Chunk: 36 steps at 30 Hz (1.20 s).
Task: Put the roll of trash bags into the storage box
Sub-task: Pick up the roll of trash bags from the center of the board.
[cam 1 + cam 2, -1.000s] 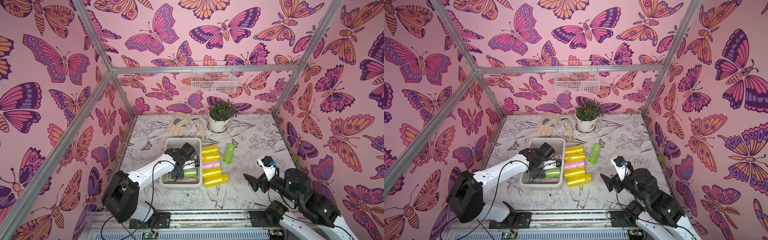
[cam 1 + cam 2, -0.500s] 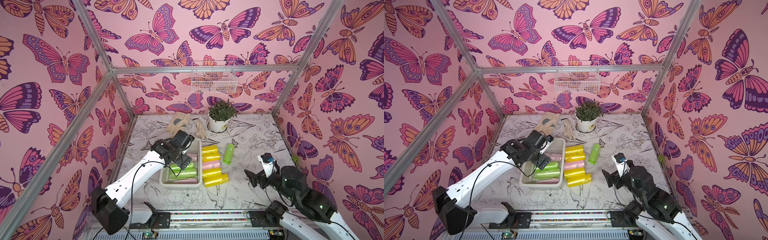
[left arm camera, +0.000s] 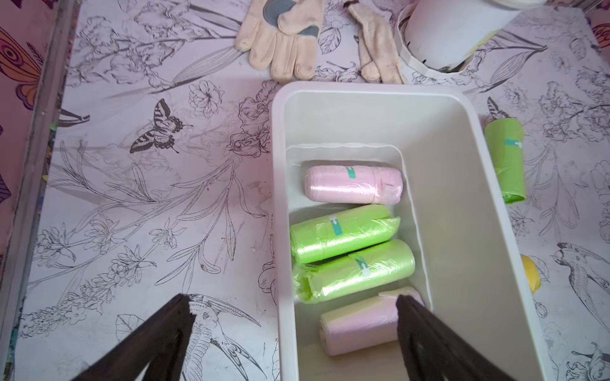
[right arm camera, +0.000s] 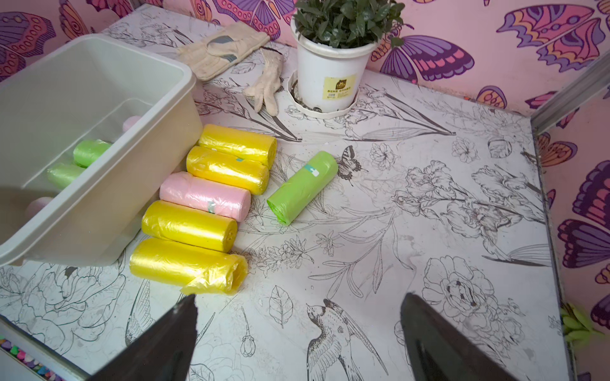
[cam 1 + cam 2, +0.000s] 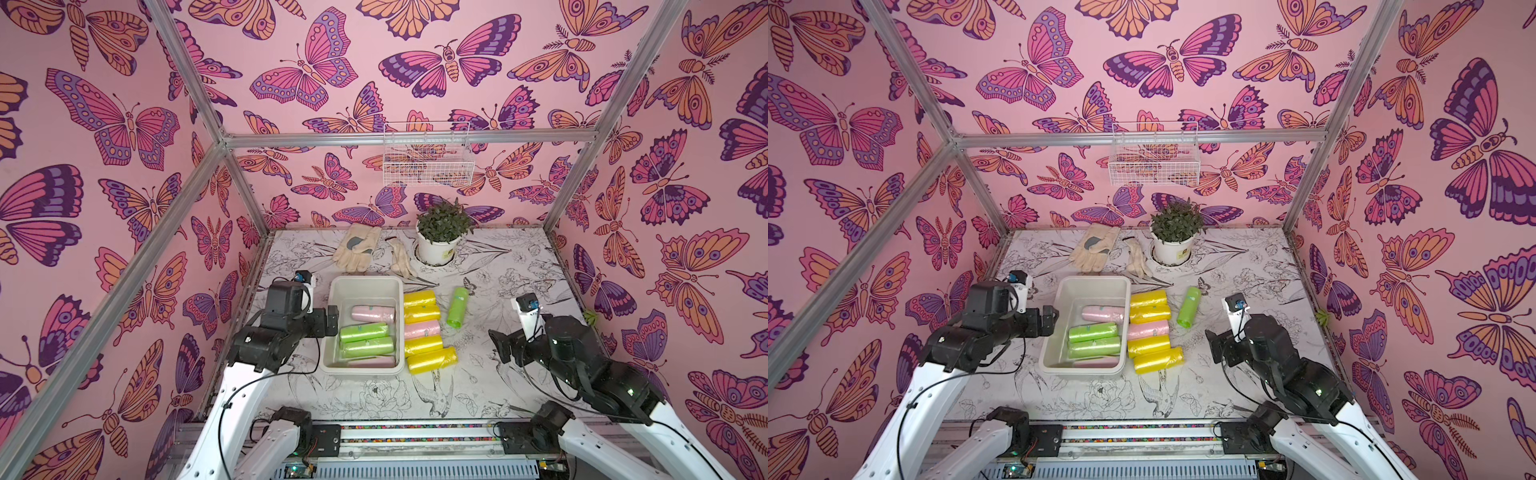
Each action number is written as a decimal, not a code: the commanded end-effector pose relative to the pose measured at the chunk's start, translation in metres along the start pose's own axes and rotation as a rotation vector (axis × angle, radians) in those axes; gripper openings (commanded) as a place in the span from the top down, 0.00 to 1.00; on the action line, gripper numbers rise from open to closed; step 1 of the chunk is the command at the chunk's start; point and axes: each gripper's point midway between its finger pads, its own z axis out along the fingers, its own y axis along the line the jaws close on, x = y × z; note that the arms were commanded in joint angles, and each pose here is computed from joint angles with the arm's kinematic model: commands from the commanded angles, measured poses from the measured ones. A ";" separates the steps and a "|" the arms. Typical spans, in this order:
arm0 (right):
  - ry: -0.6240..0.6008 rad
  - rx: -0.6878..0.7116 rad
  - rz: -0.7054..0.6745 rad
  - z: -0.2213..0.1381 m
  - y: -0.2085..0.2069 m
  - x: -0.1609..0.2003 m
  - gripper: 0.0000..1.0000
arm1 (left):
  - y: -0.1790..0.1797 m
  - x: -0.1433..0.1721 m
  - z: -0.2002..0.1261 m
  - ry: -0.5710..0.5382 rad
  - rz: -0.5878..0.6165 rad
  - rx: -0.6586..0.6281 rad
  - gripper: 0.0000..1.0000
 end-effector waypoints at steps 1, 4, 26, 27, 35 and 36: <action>0.041 0.071 0.145 -0.007 -0.009 -0.013 0.01 | 0.011 0.005 0.015 0.124 -0.050 -0.063 0.00; 0.069 0.051 0.210 -0.002 -0.001 -0.025 0.01 | 0.015 0.009 0.019 0.157 -0.070 -0.073 0.00; 0.265 0.199 0.516 0.069 0.011 -0.026 0.01 | 0.038 -0.005 -0.040 -0.138 -0.066 -0.182 0.00; 0.288 0.204 0.519 0.075 0.013 -0.022 0.01 | 0.038 -0.005 -0.039 -0.133 -0.067 -0.183 0.00; 0.524 0.201 0.470 0.140 0.041 0.010 0.01 | 0.035 -0.003 -0.031 -0.103 -0.063 -0.165 0.00; 0.542 0.217 0.451 0.148 0.040 0.013 0.01 | 0.035 -0.002 -0.031 -0.103 -0.062 -0.165 0.00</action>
